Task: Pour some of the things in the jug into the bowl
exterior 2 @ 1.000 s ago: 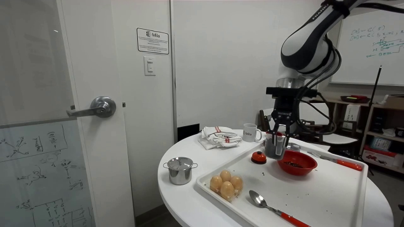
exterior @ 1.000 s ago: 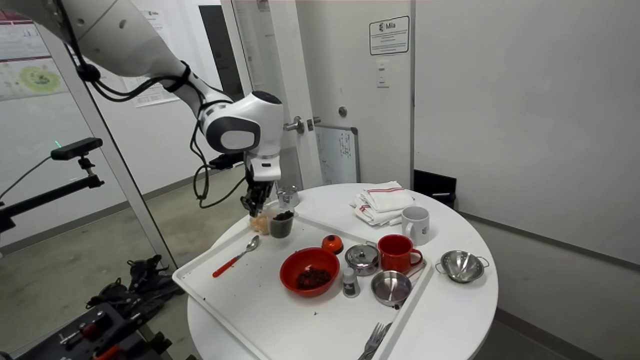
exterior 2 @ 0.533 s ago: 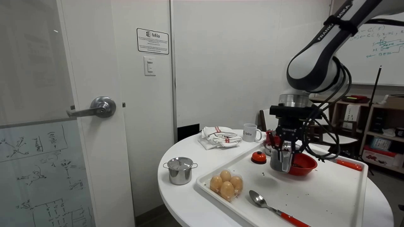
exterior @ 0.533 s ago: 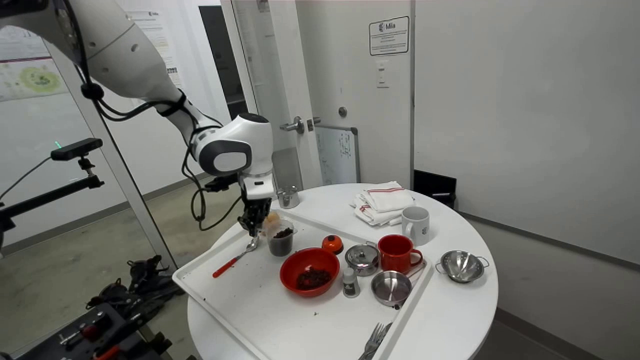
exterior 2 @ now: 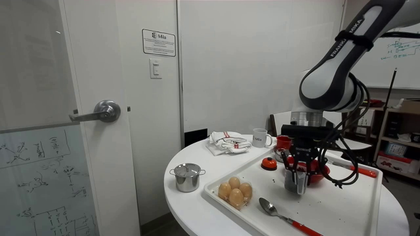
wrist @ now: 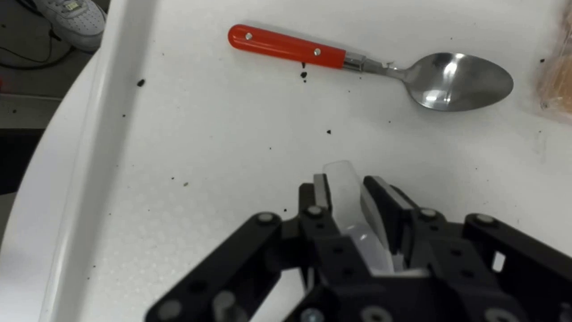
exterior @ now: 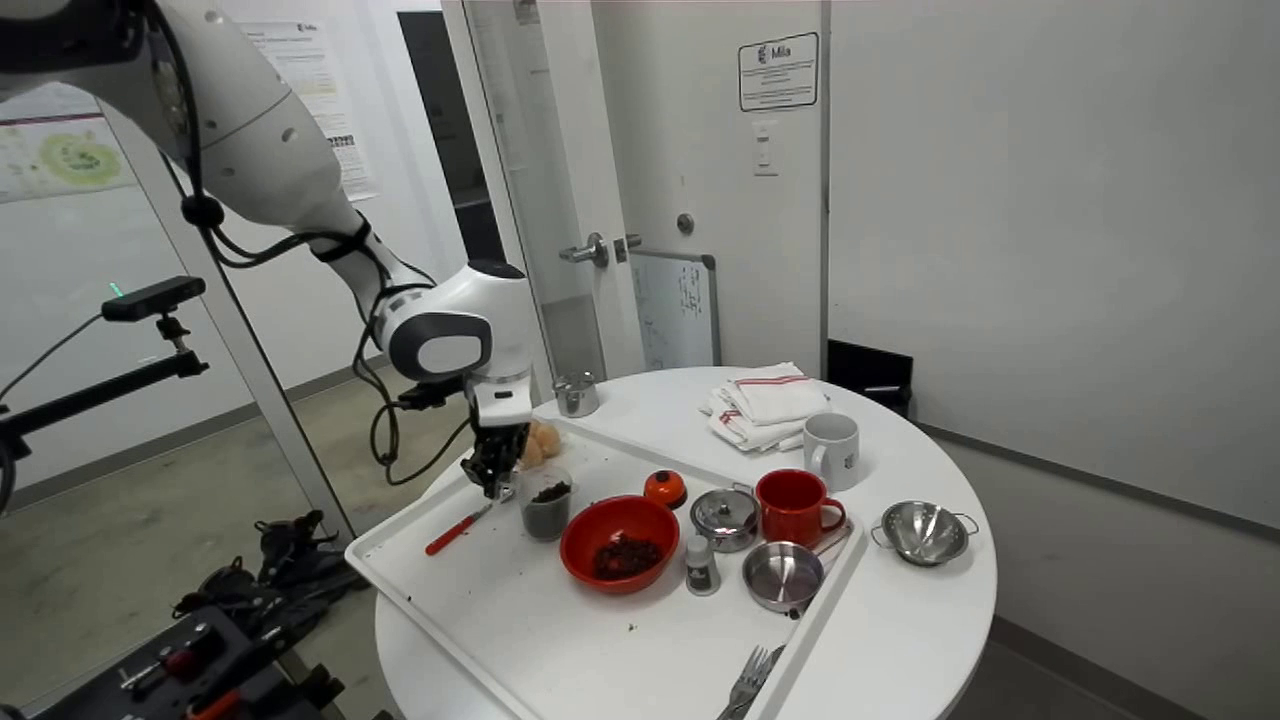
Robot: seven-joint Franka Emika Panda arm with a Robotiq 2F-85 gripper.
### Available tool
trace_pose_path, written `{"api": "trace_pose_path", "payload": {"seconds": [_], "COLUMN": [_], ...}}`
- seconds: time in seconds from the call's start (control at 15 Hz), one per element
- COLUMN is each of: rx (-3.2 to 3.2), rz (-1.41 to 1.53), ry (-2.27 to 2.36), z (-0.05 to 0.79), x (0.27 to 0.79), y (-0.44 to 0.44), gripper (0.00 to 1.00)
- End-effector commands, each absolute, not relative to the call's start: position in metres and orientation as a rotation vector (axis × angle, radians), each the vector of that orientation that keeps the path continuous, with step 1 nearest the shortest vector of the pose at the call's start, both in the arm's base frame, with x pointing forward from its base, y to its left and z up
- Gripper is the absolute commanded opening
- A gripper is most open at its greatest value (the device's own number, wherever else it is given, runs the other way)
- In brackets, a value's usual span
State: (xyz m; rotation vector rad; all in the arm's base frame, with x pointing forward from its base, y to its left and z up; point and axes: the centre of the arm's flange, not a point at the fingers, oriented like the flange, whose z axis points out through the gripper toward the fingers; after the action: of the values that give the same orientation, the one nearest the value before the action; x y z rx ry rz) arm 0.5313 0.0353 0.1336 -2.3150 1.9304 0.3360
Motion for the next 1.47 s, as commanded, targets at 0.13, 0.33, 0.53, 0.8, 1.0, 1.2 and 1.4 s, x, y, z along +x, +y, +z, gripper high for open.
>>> {"api": "trace_pose_path", "payload": {"seconds": [0.13,0.33,0.53,0.8,1.0,1.2,1.4], "rx": [-2.245,-2.213,-2.192,-2.187,-2.189,-2.257,-2.307], "rz": [0.228,0.206,0.217,0.250,0.305,0.423,0.506], "ry": [2.054,2.094,2.099,2.037,1.959,1.826,1.665], "z": [0.106,0.102,0.108,0.136,0.165,0.195,0.219], "x": [0.536,0.536,0.533,0.526,0.524,0.519,0.512], "y": [0.033,0.030,0.028,0.020,0.010,-0.007,-0.031], "gripper": [0.52,0.74,0.95,1.00,1.00,1.00,1.00]}}
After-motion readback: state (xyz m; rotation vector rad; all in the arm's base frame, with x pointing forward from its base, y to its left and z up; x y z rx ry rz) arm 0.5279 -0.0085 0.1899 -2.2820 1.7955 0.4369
